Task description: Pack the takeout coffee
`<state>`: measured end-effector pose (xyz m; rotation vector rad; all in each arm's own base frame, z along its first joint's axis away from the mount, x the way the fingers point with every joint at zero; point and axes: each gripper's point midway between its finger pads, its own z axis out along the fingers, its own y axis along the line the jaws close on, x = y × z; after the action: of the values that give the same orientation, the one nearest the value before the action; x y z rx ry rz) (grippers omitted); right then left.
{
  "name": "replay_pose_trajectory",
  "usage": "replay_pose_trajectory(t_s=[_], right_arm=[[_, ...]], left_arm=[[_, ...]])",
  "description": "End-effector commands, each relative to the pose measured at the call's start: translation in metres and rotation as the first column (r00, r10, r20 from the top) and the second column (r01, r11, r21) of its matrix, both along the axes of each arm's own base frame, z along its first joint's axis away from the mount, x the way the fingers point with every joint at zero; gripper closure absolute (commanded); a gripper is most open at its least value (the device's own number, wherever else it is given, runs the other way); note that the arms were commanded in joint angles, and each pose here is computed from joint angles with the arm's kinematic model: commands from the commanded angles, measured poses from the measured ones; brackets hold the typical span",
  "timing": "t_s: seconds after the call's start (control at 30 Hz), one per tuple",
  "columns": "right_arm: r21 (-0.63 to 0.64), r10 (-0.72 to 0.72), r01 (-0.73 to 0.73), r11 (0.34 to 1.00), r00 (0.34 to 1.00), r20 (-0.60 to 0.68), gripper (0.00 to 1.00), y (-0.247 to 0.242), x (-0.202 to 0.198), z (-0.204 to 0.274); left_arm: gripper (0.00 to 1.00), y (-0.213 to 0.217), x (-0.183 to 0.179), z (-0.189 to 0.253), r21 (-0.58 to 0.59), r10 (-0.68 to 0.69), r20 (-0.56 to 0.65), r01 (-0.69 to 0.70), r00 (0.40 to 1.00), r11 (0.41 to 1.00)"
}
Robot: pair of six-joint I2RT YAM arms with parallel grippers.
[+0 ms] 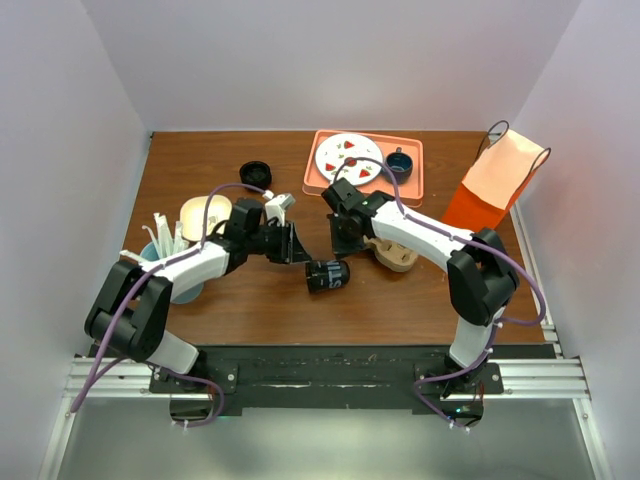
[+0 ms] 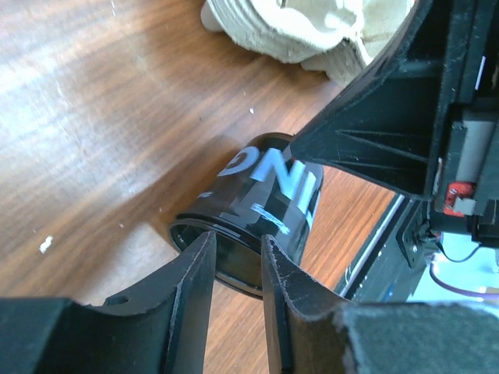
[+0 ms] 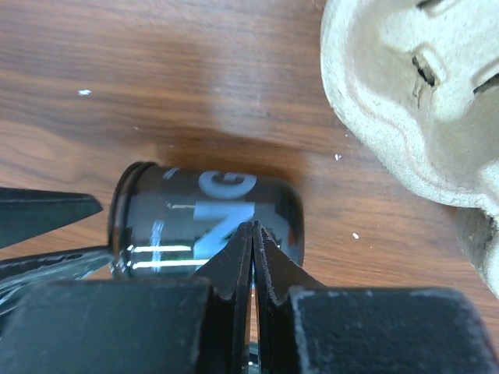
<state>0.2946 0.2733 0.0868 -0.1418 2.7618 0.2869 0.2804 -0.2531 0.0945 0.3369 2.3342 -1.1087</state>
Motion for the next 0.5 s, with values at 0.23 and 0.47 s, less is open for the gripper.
replay_pose_trajectory(t_s=[0.23, 0.47], right_arm=[[0.012, -0.008, 0.008, 1.0, 1.0, 0.01, 0.97, -0.001, -0.002, -0.01], [-0.064, -0.005, 0.01, 0.998, 0.997, 0.081, 0.8, -0.021, 0.003, 0.043]], left_arm=[[0.63, 0.004, -0.018, 0.01, -0.052, 0.026, -0.041, -0.028, 0.999, 0.998], [0.57, 0.017, -0.033, 0.019, -0.013, 0.042, -0.044, -0.043, 0.998, 0.999]])
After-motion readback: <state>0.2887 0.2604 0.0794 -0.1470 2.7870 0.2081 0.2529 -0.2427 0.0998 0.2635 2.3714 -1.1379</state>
